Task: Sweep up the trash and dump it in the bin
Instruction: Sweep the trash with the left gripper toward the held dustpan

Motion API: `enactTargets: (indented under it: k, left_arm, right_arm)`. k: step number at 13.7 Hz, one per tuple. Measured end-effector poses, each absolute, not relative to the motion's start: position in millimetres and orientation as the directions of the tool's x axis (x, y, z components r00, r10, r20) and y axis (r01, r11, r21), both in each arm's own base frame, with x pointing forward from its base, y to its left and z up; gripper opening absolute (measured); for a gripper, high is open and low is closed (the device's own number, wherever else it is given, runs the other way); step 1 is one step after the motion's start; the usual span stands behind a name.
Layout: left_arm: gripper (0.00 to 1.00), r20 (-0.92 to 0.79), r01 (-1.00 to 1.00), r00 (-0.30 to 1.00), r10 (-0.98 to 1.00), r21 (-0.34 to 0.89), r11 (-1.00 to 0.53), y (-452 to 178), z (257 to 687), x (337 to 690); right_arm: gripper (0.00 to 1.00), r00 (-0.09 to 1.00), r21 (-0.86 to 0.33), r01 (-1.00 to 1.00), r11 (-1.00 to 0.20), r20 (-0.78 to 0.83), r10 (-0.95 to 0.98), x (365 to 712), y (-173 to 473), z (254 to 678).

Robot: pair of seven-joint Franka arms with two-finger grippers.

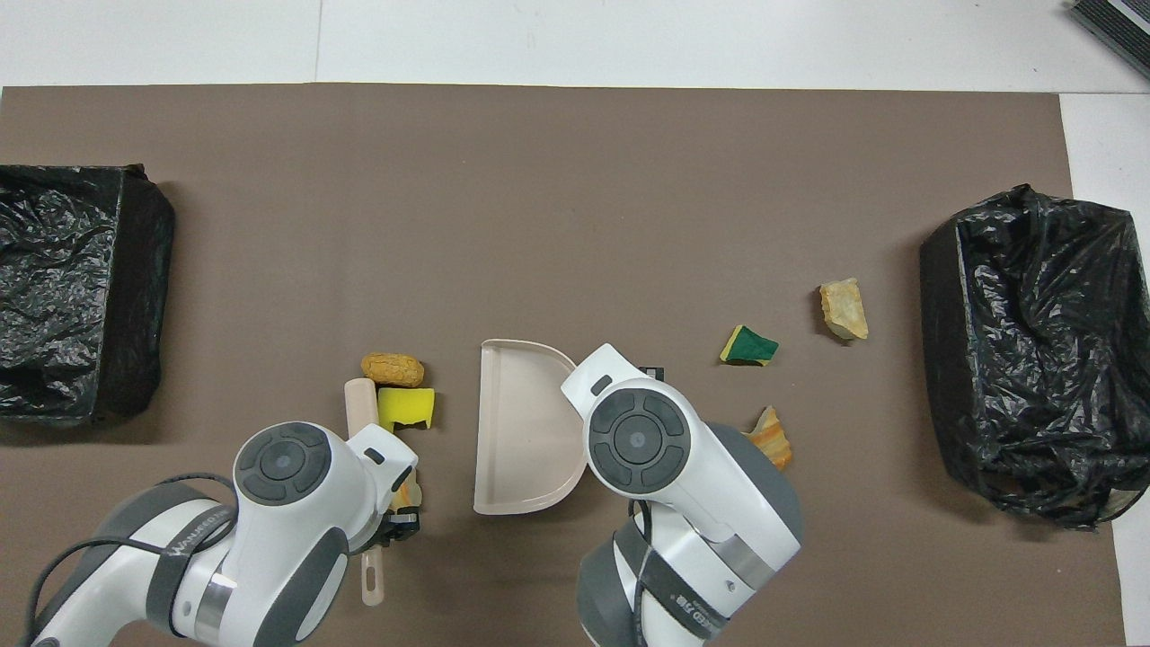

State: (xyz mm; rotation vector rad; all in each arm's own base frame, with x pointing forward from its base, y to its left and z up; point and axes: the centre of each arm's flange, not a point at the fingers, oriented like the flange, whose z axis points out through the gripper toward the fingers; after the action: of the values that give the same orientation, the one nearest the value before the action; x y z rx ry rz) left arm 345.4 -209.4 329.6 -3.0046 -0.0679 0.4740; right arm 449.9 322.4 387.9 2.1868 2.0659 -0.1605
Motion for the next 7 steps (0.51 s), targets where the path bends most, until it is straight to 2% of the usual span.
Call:
enactTargets:
  k: [7]
  left_arm:
    - [0.27,-0.254,-0.111,0.961,-0.113,0.023,-0.994,-306.9,354.1,323.0]
  right_arm:
    - [0.33,0.058,0.02,0.998,-0.055,-0.165,0.985,449.8,322.3,387.8]
